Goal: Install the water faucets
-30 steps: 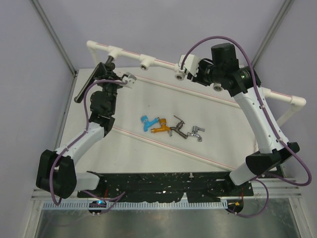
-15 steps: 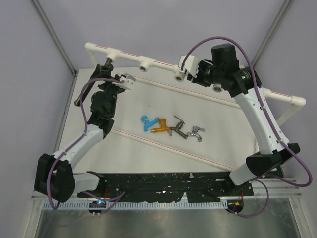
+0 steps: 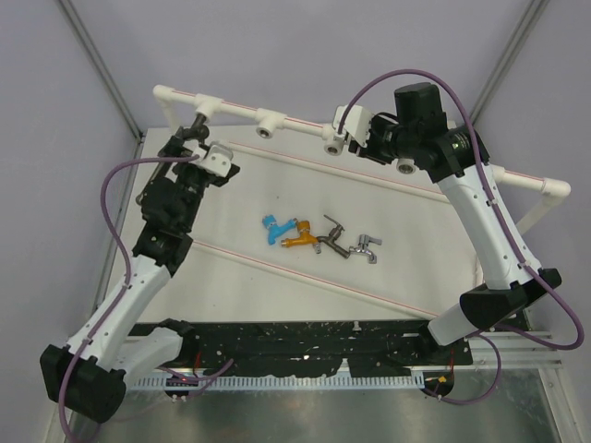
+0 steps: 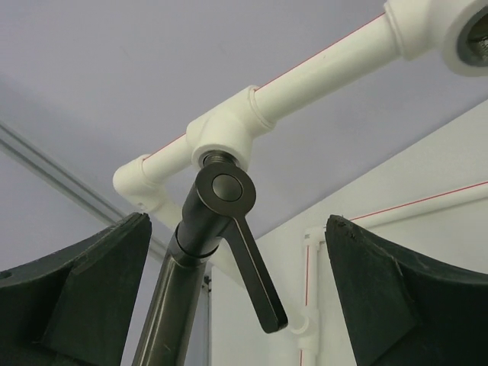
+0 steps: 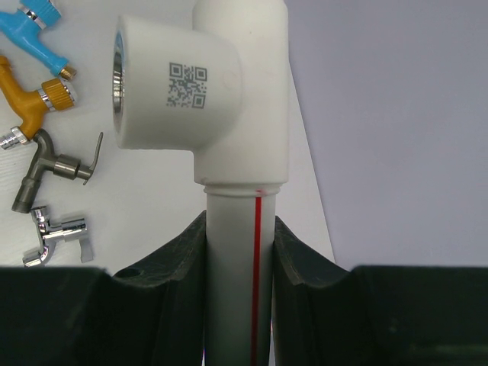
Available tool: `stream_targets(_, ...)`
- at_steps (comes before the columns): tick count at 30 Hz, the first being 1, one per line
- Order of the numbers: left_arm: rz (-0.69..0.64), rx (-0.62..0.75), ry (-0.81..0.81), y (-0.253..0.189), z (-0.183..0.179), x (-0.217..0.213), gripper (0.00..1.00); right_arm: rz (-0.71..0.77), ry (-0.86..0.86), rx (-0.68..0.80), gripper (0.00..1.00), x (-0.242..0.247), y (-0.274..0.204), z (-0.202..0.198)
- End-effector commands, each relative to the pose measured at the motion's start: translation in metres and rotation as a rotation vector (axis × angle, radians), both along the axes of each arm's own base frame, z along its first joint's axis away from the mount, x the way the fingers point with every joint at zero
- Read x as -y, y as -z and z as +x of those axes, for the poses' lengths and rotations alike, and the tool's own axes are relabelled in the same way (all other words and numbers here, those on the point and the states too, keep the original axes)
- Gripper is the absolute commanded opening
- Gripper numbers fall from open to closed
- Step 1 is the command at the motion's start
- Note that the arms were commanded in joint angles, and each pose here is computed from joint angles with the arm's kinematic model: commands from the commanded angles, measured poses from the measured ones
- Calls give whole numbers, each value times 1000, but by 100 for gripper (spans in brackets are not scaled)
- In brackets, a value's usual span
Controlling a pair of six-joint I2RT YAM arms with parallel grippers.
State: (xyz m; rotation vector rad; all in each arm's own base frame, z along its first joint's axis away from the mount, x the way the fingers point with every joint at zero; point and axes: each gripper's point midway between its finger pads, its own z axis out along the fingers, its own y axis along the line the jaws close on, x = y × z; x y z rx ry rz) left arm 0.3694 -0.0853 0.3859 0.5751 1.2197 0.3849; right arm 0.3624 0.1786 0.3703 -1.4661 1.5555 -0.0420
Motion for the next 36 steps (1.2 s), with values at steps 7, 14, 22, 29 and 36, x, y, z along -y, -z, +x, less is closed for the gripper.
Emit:
stream_targets(7, -338, -203, 262, -16, -67, 25, 100, 63, -138, -49, 5, -20, -5, -39)
stream_targets(14, -833, -356, 99, -35, -84, -16, 100, 65, -138, -53, 5, -20, -3, -39)
stream_targets(22, -1345, -459, 149, -52, -77, -36, 99, 68, -139, -53, 5, -20, -3, -40)
stream_targets(29, -1559, -451, 104, -44, -47, -72, 96, 78, -153, -44, 5, -21, -5, -43)
stream_targets(36, -1548, -462, 25, -21, -44, -96, 96, 81, -161, -46, 5, -22, -4, -44)
